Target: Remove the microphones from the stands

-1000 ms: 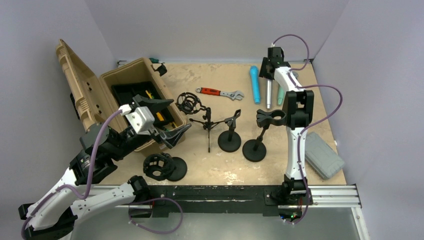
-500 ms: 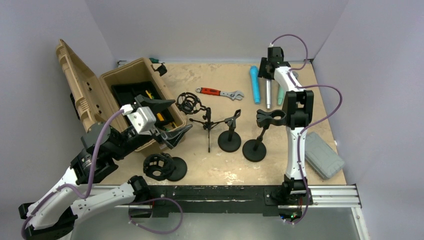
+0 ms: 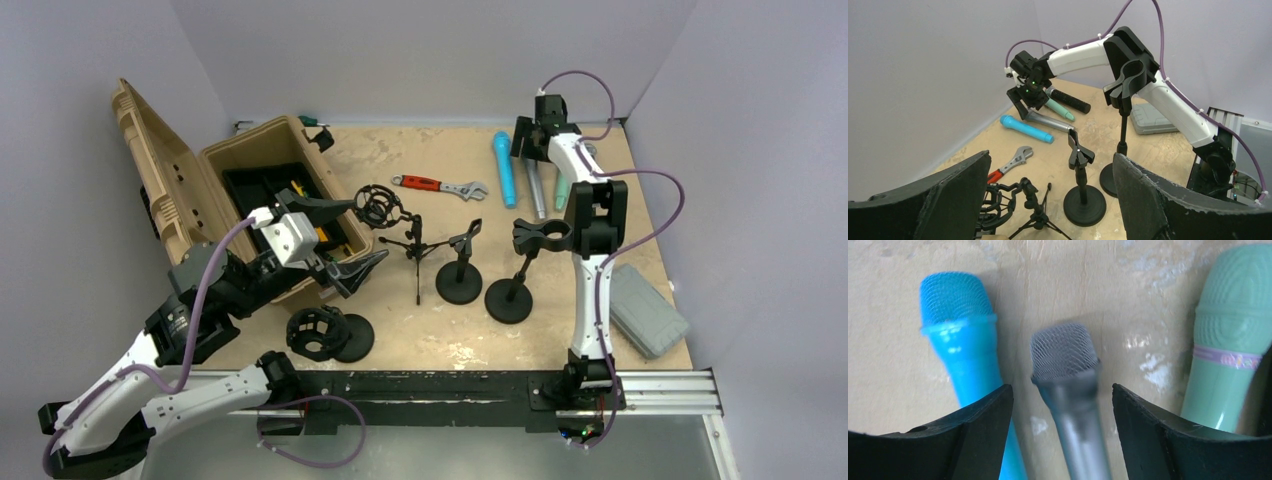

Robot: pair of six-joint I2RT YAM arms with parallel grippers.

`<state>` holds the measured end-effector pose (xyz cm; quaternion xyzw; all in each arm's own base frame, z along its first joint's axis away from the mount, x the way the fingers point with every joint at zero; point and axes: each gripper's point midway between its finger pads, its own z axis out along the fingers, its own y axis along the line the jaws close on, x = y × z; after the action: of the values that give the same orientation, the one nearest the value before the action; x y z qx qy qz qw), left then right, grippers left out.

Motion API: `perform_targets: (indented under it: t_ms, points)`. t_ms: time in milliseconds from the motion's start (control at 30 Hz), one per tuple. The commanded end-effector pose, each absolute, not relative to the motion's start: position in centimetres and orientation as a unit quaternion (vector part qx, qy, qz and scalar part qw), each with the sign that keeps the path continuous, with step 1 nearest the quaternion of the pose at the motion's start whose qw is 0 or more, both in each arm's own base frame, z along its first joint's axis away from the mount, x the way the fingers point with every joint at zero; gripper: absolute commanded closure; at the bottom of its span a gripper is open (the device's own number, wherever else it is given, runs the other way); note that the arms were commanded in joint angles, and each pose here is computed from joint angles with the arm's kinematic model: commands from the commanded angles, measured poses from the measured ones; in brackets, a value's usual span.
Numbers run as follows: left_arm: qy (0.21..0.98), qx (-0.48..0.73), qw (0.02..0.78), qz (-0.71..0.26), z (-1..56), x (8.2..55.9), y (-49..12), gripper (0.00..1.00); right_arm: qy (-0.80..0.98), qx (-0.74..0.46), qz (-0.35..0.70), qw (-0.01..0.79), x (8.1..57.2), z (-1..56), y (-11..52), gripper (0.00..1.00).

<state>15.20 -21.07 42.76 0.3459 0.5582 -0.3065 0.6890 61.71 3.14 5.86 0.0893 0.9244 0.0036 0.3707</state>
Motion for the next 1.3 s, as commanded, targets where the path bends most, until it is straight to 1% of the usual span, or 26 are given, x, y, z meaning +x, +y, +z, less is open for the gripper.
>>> perform_targets:
  t_ms: [0,100,233,333,467,567,667,767,867,1100,1267]
  points:
    - [0.553,0.342,0.689,-0.320,43.2,15.0,-21.5,0.11,0.884,0.098,0.043,0.456,59.9,18.4,4.1,0.29]
    - [0.551,0.343,0.687,-0.327,43.4,14.7,-21.6,0.11,0.867,0.122,0.065,0.478,57.2,22.1,4.3,0.27]
    - [0.549,0.342,0.686,-0.333,43.5,14.4,-21.6,0.11,0.855,0.158,0.089,0.486,52.3,24.4,4.2,0.26]
    - [0.544,0.344,0.685,-0.340,43.7,14.1,-21.6,0.11,0.843,0.162,0.129,0.497,48.1,25.9,5.1,0.26]
    - [0.543,0.346,0.683,-0.345,43.7,13.8,-21.8,0.11,0.805,0.148,0.188,0.543,42.0,29.3,6.2,0.26]
    - [0.544,0.347,0.680,-0.348,43.6,13.8,-22.0,0.11,0.768,0.127,0.213,0.590,37.1,33.4,6.5,0.26]
    - [0.544,0.348,0.677,-0.353,43.6,13.7,-22.2,0.11,0.733,0.117,0.202,0.638,33.0,37.4,5.5,0.26]
    - [0.543,0.349,0.674,-0.358,43.6,13.6,-22.3,0.11,0.711,0.133,0.166,0.670,29.4,39.8,3.6,0.25]
    - [0.544,0.349,0.673,-0.360,43.5,13.5,-22.4,0.11,0.710,0.133,0.169,0.670,26.5,40.0,3.5,0.25]
    - [0.547,0.353,0.667,-0.362,43.2,13.6,-22.9,0.12,0.729,0.064,0.269,0.626,22.3,37.8,7.7,0.23]
    - [0.549,0.353,0.659,-0.374,43.2,13.3,-23.2,0.12,0.739,0.053,0.287,0.608,21.2,36.9,8.5,0.20]
